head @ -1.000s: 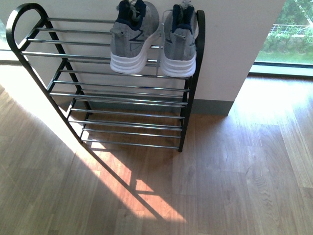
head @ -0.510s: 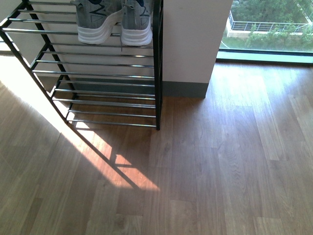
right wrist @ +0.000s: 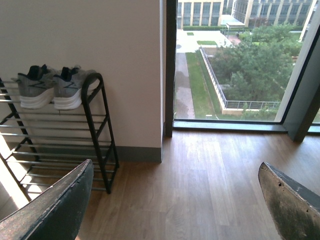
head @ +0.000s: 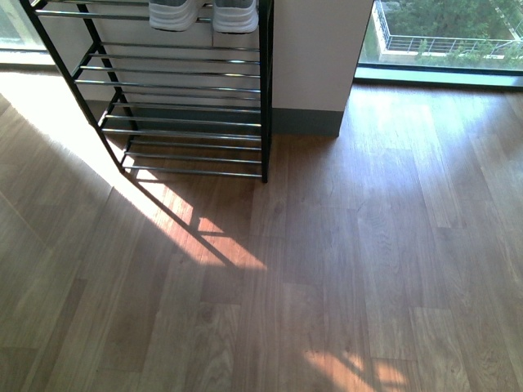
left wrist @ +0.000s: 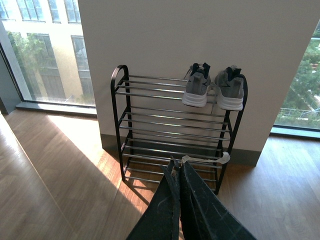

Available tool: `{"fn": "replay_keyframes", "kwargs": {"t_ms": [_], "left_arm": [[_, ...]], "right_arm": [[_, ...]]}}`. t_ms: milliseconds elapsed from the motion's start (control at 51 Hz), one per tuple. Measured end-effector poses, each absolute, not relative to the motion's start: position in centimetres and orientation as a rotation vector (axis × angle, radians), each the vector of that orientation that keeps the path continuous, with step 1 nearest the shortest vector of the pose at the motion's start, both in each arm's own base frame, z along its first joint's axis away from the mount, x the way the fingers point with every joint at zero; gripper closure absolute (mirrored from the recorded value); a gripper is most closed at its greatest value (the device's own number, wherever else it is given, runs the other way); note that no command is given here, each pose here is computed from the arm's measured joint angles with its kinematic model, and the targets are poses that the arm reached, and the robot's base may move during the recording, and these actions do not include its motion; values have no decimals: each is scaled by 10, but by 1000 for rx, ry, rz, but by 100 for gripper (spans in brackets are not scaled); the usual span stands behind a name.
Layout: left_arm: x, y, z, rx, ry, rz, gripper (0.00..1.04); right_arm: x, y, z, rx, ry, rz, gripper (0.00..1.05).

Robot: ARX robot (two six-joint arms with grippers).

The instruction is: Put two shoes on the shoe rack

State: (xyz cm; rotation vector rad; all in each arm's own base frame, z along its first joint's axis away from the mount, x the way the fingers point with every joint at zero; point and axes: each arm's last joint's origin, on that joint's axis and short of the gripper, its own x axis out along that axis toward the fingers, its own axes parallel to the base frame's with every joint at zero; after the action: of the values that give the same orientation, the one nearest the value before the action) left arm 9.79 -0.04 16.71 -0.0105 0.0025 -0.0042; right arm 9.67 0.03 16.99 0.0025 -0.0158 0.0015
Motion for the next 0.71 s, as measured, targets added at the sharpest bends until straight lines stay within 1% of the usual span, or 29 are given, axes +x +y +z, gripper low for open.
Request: {"fn": "replay_keyframes", "kwargs": {"t_ms": [706], "left_arm": [[98, 0, 167, -10, 2, -4, 104]], "right_arm": [[97, 0, 170, 3, -15, 2, 9]]}}
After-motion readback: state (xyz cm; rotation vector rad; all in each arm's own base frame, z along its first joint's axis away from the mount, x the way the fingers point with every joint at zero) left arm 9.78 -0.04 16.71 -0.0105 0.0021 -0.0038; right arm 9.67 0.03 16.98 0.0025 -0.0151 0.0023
